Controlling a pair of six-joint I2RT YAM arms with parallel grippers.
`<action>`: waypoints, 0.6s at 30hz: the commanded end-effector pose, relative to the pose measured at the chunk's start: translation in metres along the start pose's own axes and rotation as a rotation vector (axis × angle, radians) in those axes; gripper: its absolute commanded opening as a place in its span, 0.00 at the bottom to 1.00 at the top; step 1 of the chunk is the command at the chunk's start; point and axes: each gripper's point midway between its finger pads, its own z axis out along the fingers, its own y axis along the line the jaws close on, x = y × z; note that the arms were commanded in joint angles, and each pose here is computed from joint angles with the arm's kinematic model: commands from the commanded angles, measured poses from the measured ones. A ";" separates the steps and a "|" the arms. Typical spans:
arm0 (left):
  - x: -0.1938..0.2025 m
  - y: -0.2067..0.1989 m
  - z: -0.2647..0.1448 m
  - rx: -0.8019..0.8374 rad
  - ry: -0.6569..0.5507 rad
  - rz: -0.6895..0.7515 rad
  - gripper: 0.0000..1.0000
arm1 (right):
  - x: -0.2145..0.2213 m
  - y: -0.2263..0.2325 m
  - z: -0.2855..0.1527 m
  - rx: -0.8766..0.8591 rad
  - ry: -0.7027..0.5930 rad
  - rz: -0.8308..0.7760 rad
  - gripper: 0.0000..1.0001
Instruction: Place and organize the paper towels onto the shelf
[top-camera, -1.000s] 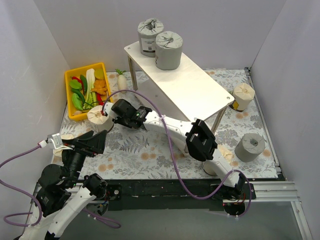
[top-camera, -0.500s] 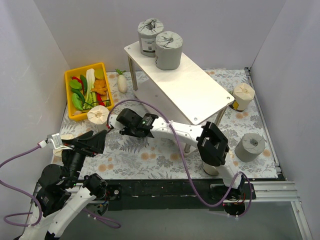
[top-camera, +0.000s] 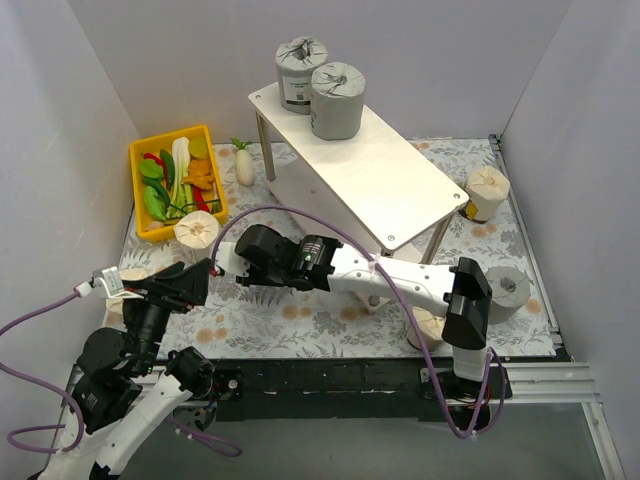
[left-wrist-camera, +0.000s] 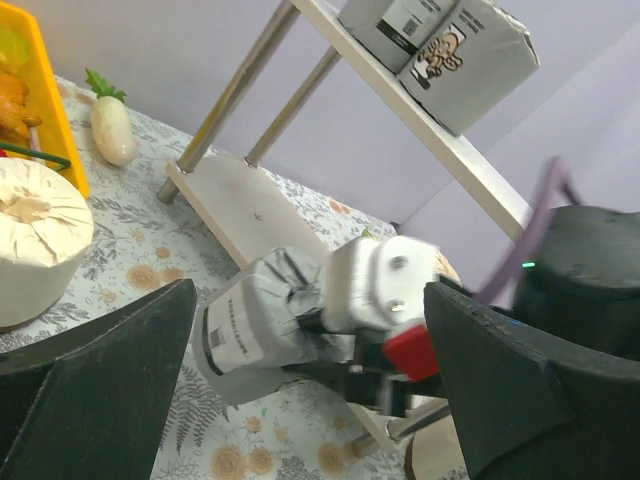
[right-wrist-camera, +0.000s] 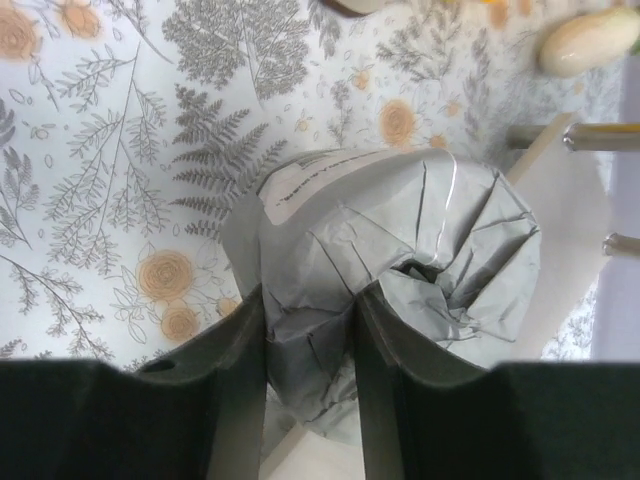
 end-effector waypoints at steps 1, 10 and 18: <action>-0.018 0.003 -0.017 0.029 -0.071 -0.048 0.98 | -0.072 -0.052 -0.080 0.155 -0.207 0.017 0.20; -0.017 0.002 -0.017 0.031 -0.072 -0.047 0.98 | -0.122 -0.150 -0.192 0.531 -0.363 0.080 0.21; -0.018 0.002 -0.017 0.030 -0.072 -0.045 0.98 | -0.123 -0.199 -0.272 0.791 -0.463 0.111 0.21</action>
